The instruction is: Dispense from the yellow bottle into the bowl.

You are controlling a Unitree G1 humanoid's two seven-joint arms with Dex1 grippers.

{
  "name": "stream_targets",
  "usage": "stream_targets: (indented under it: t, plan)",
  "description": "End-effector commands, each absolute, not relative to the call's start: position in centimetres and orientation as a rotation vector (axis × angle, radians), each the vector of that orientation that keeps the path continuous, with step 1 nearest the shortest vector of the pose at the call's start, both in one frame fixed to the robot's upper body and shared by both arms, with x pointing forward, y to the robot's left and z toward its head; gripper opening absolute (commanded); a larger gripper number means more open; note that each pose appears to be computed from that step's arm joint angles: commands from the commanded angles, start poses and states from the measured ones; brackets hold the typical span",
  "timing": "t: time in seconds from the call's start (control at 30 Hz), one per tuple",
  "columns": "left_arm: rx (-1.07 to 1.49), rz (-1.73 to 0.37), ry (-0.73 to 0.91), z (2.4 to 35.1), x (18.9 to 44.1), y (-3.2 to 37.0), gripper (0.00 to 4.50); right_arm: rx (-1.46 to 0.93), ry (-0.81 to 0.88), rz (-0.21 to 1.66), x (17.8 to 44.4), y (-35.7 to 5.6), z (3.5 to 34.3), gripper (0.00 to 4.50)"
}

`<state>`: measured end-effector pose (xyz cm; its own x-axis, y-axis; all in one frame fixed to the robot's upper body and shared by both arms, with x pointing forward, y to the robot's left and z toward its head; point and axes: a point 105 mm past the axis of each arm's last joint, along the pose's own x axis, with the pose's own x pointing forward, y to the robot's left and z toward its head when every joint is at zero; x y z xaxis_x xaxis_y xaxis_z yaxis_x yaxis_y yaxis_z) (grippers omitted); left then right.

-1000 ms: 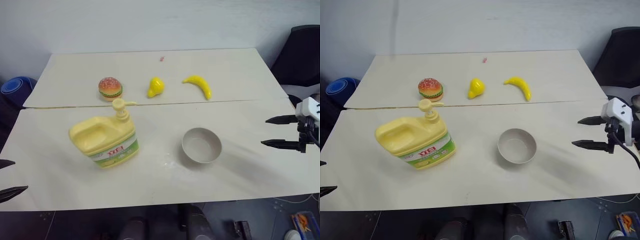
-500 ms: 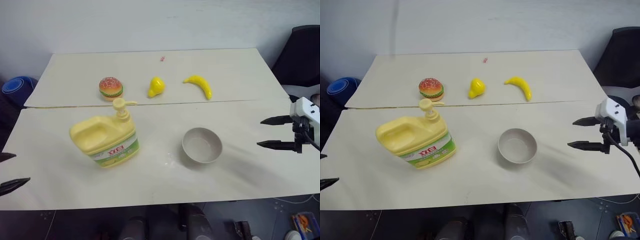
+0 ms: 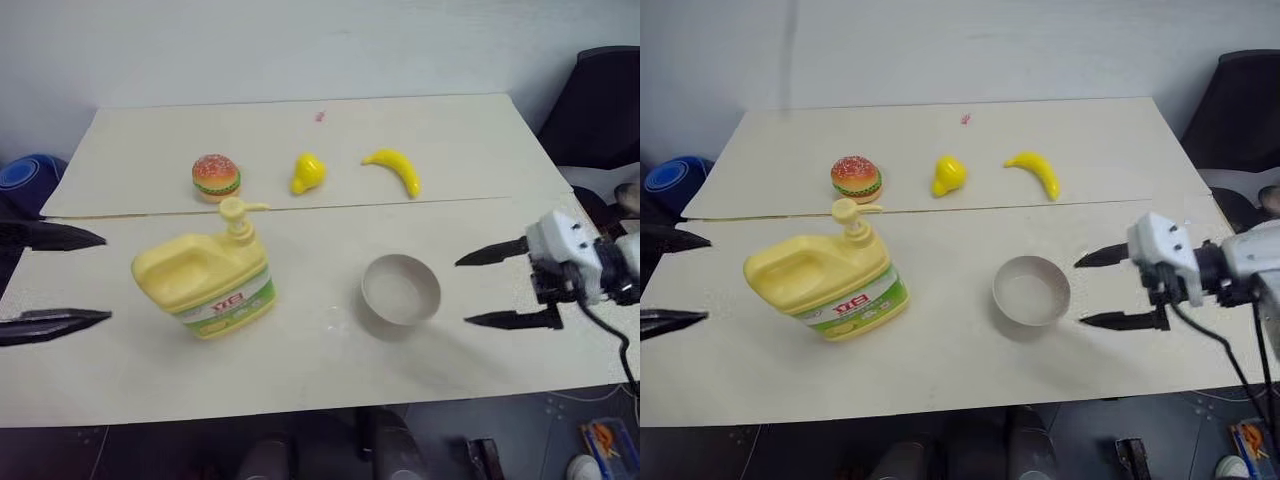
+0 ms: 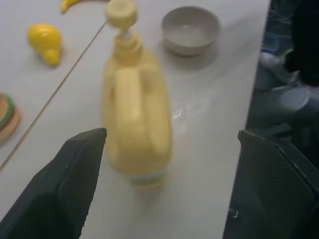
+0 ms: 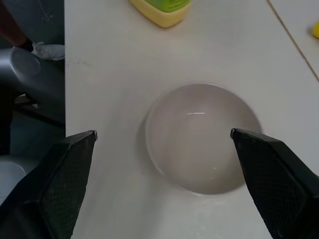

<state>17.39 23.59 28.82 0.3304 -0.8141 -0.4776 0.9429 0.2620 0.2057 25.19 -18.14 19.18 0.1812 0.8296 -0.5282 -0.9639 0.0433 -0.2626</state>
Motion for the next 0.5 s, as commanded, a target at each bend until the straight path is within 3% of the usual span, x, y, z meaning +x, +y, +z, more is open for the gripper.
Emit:
stream_targets:
  t: [0.03, 0.2, 0.5]
  plan:
    - [0.567, -1.333, 0.305, 29.1, 16.6, 20.9, 4.50, -0.703, 0.241, 1.398, 25.0, -16.7, 18.2, 3.91]
    - [0.616, -1.427, 0.303, 28.1, 16.9, 18.7, 4.50, -0.786, 0.260, 1.337, 26.1, -16.0, 14.8, 2.30]
    - [0.660, -1.436, 0.311, 25.8, 18.3, 18.0, 4.50, -0.838, 0.236, 1.285, 27.5, -14.6, 11.8, 2.30]
